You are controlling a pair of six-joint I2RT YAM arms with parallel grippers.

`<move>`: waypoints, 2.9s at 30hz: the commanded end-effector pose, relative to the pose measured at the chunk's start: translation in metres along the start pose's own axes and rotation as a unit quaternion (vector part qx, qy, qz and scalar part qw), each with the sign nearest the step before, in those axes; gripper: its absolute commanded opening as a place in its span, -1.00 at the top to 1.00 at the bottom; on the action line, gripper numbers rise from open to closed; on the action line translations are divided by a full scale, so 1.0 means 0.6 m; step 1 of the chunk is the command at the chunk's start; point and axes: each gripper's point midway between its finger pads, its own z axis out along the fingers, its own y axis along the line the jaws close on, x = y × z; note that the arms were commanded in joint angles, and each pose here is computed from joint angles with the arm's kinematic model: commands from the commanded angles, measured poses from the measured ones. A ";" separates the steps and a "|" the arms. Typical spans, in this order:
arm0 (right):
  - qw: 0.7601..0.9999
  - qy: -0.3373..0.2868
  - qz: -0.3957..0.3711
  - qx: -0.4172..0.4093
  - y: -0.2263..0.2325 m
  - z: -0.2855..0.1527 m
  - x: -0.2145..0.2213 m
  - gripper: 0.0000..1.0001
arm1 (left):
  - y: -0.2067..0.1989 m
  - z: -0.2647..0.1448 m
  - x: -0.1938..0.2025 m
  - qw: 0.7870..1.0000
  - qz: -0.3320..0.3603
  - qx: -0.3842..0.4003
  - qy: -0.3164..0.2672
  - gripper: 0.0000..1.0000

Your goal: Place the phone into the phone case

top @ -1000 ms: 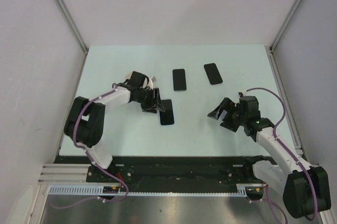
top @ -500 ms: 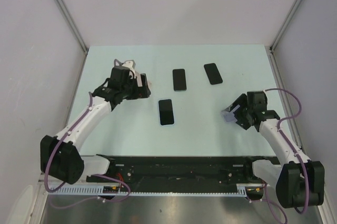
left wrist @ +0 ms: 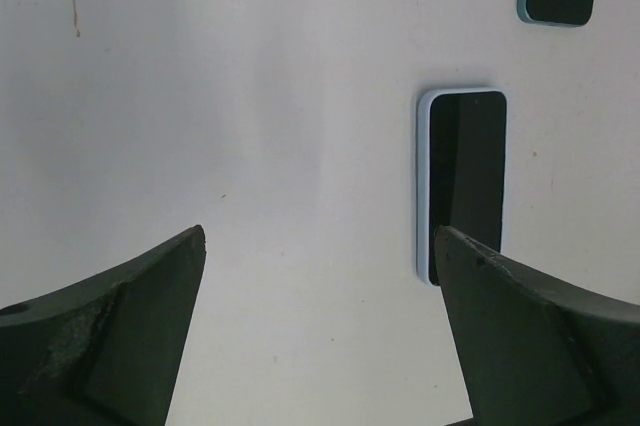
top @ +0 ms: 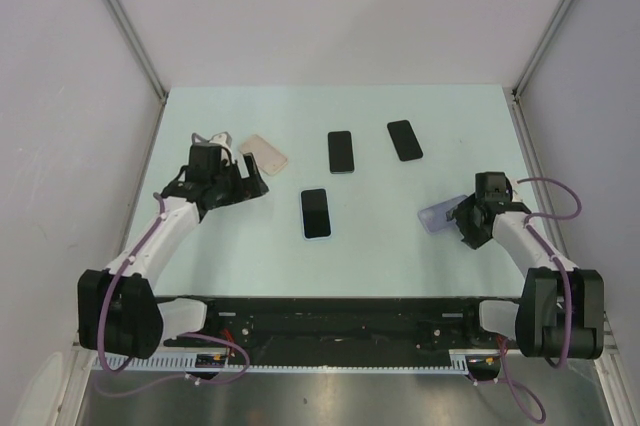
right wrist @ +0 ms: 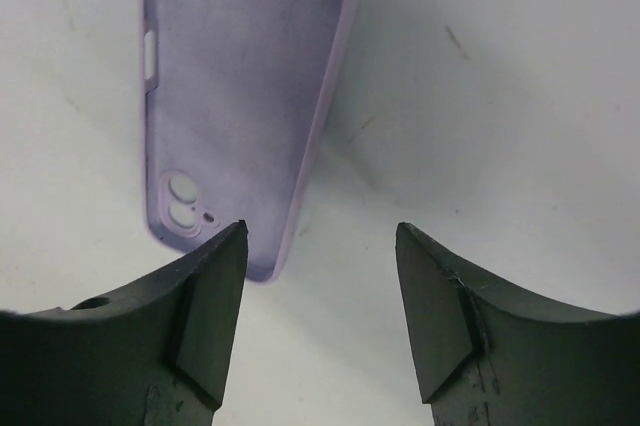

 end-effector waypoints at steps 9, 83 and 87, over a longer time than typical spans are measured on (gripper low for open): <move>0.999 -0.035 0.006 0.030 0.018 0.038 -0.051 -0.15 | -0.037 -0.021 -0.019 0.997 0.013 0.065 -0.036 -0.97; 0.843 -0.215 -0.389 -0.304 0.459 -0.121 0.040 -0.94 | -0.091 -0.005 -0.064 0.995 0.037 0.090 -0.034 -0.84; 0.868 -0.170 -0.356 -0.301 0.509 -0.080 0.062 -0.99 | -0.067 -0.018 -0.022 0.995 0.054 0.079 -0.018 -1.00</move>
